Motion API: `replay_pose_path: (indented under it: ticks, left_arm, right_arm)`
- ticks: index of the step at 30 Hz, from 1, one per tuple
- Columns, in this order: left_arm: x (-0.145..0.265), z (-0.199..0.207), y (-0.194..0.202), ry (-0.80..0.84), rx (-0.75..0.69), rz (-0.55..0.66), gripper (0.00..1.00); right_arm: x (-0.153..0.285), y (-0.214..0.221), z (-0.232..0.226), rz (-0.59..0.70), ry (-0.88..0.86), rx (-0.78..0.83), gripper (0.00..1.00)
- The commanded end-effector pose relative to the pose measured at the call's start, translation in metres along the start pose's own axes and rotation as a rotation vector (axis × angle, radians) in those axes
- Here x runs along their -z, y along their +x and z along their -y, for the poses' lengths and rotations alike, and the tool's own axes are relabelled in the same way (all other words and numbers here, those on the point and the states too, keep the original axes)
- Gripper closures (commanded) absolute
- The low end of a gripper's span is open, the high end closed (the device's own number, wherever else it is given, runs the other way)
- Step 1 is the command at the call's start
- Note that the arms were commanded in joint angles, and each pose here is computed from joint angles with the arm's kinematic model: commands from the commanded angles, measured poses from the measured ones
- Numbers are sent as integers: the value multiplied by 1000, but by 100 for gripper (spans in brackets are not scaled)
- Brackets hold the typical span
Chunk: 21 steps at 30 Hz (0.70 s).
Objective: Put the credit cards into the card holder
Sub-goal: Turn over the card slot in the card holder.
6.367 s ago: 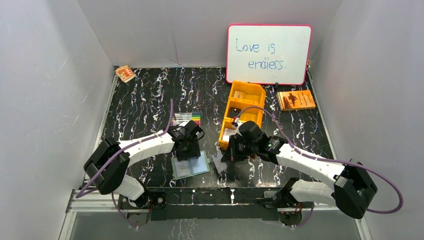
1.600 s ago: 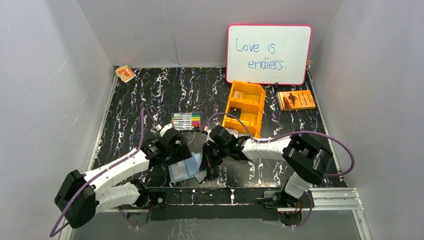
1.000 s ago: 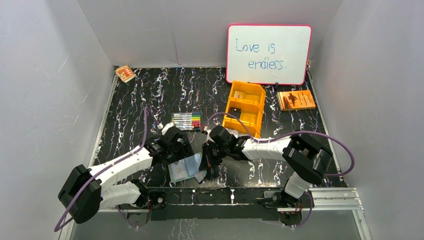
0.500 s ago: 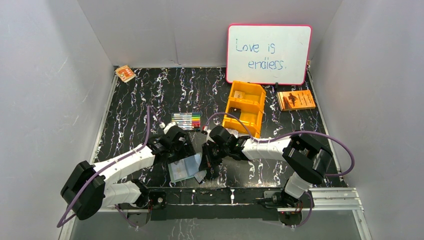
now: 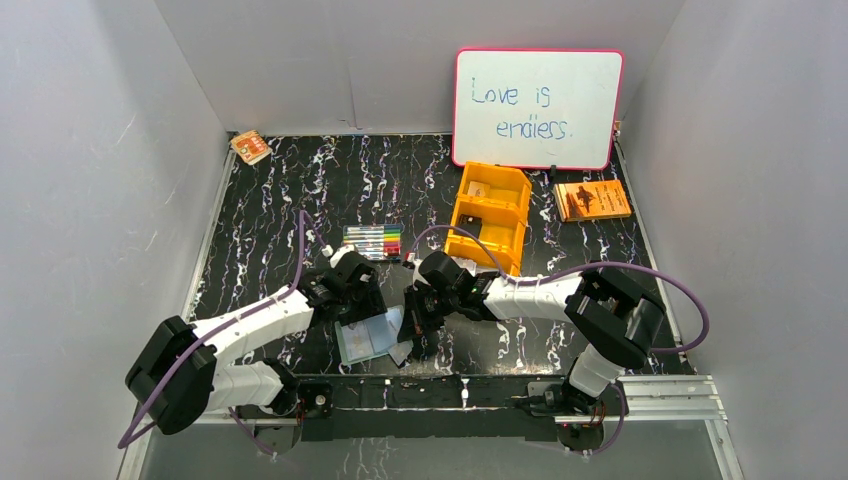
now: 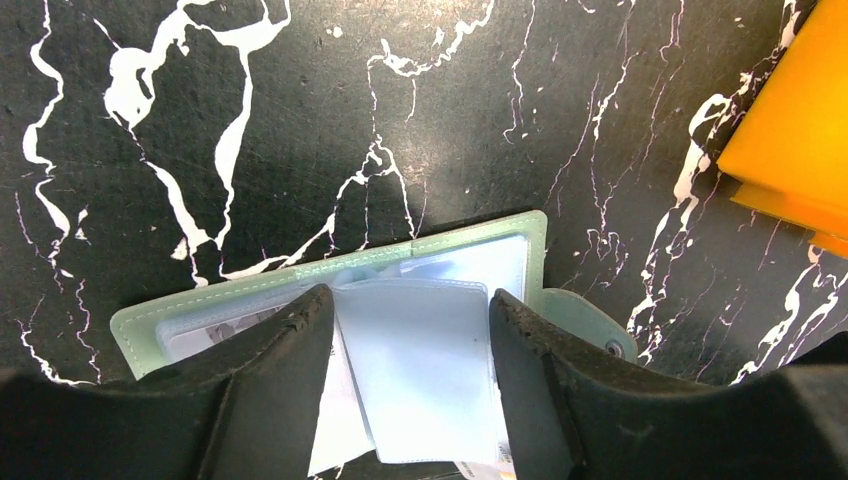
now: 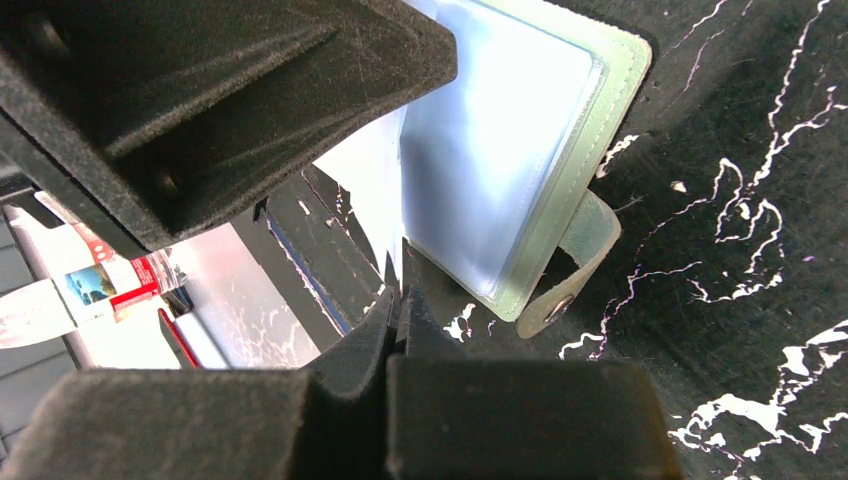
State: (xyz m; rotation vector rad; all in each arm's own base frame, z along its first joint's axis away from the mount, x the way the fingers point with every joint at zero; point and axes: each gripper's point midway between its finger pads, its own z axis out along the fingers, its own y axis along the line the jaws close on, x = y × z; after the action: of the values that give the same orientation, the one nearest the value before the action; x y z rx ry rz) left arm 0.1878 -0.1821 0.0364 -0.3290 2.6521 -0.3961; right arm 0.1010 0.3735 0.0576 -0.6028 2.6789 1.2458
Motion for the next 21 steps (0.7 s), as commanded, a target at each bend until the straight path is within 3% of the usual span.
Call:
replay_pose_path:
  ticks: [1,10,15,16,19,21]
  left_arm:
    - [5,-4,-3,-13,-16,10,47]
    - [7,-9,-3,-18,-23,19,70]
    - [7,-10,-2,-19,-25,18,71]
    - [8,-9,-2,-17,-26,17,70]
    - [10,-5,-3,3,-22,16,52]
    - [11,-1,-4,17,-21,17,46]
  right_arm:
    - [4,-7,-13,30,-46,45,100]
    - [8,-4,-10,35,-31,42,100]
    - [7,-3,-10,30,-36,42,100]
    - [7,-4,-11,31,-37,43,100]
    - [6,-5,-12,27,-44,51,100]
    - [5,-6,-15,22,-52,55,100]
